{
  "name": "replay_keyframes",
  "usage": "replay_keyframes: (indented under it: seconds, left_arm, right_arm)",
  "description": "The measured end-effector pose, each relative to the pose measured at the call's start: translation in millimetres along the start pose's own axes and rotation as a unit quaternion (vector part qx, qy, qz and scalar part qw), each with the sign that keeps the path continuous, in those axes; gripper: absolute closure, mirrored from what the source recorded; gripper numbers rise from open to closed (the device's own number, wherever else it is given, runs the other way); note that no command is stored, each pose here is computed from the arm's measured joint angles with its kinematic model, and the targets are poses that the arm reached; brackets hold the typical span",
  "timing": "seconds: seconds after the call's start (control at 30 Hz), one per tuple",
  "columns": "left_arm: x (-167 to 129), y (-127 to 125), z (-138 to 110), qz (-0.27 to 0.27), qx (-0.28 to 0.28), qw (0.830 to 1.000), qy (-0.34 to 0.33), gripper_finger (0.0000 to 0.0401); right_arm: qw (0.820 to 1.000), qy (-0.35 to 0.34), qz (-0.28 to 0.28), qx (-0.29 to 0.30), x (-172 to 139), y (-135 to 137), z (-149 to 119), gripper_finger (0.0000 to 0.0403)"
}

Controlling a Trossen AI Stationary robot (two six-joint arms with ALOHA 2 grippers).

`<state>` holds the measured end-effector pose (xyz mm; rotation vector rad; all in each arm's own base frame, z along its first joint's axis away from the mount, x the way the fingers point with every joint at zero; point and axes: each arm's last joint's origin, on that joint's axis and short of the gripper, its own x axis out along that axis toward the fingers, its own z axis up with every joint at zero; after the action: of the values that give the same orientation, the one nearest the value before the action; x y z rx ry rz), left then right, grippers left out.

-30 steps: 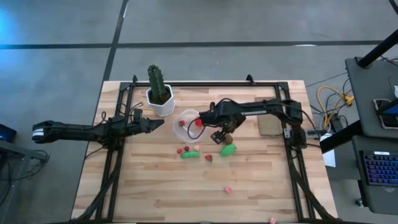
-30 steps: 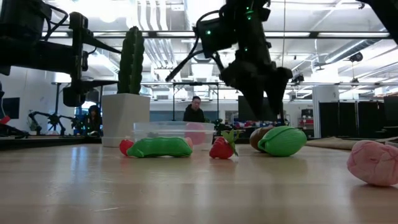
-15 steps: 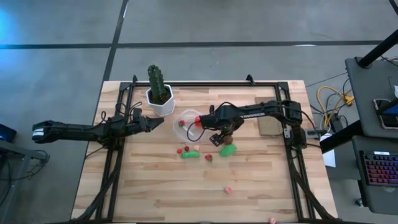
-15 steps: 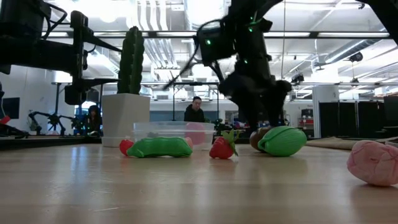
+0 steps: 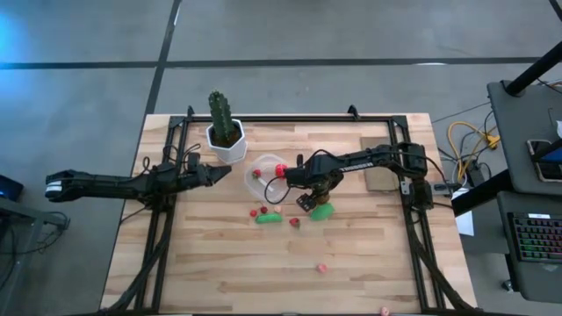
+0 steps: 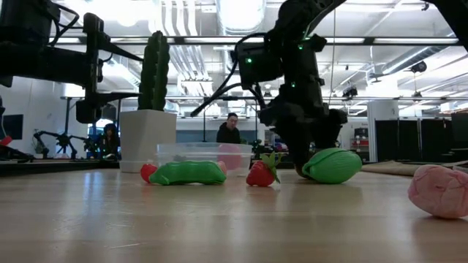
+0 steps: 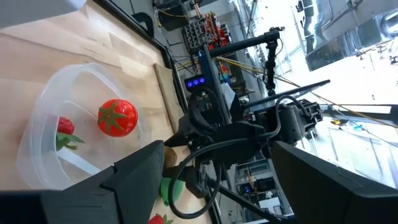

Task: Pick and placing Produce into tupperware
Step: Put the brown kiwi into the transparent bin

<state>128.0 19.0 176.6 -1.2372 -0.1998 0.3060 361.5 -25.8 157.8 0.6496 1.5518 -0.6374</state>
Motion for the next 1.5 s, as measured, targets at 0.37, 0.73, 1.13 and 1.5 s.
replay_keyframes:
  seconds: [0.37, 0.73, 1.13, 1.5]
  left_arm:
    - [0, 0, 1, 0.003, 0.000, 1.000, -0.009, 0.0118]
    - [0, -1, 1, 0.004, -0.001, 1.000, -0.017, 0.0118]
    - [2, 1, 1, 0.014, 0.001, 1.000, -0.020, 0.0118]
    - [2, -7, 3, -0.012, -0.005, 1.000, -0.024, 0.0118]
  right_arm:
    - [1.000, 0.006, -0.002, -0.022, 8, -3, -3, 0.0108]
    - [0.999, -0.014, 0.025, -0.036, -6, 0, -1, 0.0152]
    - [0.998, -0.025, 0.044, -0.033, -26, -2, 0, 0.0167]
    - [0.974, -0.144, 0.157, -0.075, -110, 8, 46, 0.0167]
